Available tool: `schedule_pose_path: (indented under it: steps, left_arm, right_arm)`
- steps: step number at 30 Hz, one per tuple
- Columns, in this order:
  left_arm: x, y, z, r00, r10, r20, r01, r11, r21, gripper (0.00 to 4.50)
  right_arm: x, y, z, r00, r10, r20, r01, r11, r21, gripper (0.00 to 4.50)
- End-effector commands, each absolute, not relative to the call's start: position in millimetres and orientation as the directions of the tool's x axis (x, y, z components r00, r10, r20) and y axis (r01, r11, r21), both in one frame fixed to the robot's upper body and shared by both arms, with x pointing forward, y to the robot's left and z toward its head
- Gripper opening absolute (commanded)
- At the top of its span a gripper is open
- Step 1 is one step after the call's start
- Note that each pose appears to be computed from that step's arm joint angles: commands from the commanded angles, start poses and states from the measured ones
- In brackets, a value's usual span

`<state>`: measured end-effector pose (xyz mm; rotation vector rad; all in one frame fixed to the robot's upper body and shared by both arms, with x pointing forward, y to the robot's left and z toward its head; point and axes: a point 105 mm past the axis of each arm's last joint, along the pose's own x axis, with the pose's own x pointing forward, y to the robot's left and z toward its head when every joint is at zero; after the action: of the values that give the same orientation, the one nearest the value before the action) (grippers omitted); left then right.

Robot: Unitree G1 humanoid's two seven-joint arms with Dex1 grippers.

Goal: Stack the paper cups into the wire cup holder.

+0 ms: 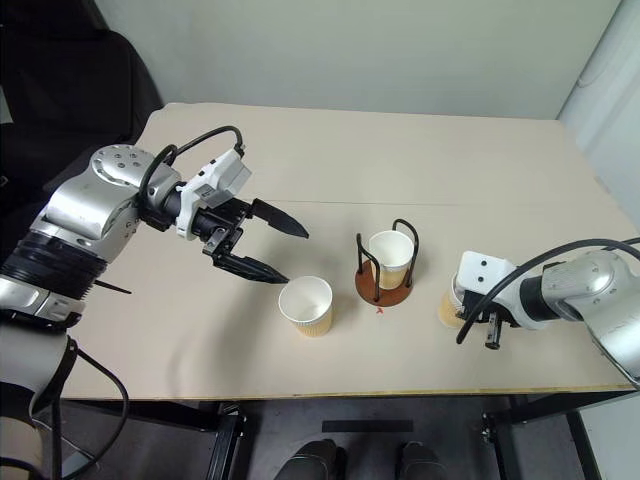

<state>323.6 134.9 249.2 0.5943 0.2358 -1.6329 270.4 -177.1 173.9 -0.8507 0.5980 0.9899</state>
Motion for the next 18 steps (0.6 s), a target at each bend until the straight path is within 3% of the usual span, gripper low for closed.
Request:
schedule_pose_path:
  steps: [1, 11, 14, 18]
  left_arm:
    - [321, 138, 256, -0.053, -0.865, -0.499, 0.961, -0.180, 0.211, 4.45]
    - [326, 137, 255, -0.043, -0.864, -0.502, 0.961, -0.174, 0.217, 4.45]
    - [328, 136, 254, -0.042, -0.863, -0.503, 0.960, -0.174, 0.218, 4.45]
    - [329, 135, 253, -0.040, -0.863, -0.503, 0.960, -0.173, 0.221, 4.45]
  right_arm:
    - [279, -181, 218, 0.565, 0.446, -0.694, -0.825, 0.279, -0.492, 0.06]
    - [292, -171, 306, 0.733, 0.451, -0.510, -0.649, 0.238, -0.723, 0.06]
    - [291, -155, 326, 0.734, 0.493, -0.467, -0.614, 0.190, -0.766, 0.06]
    - [284, -123, 328, 0.663, 0.572, -0.483, -0.639, 0.097, -0.763, 0.06]
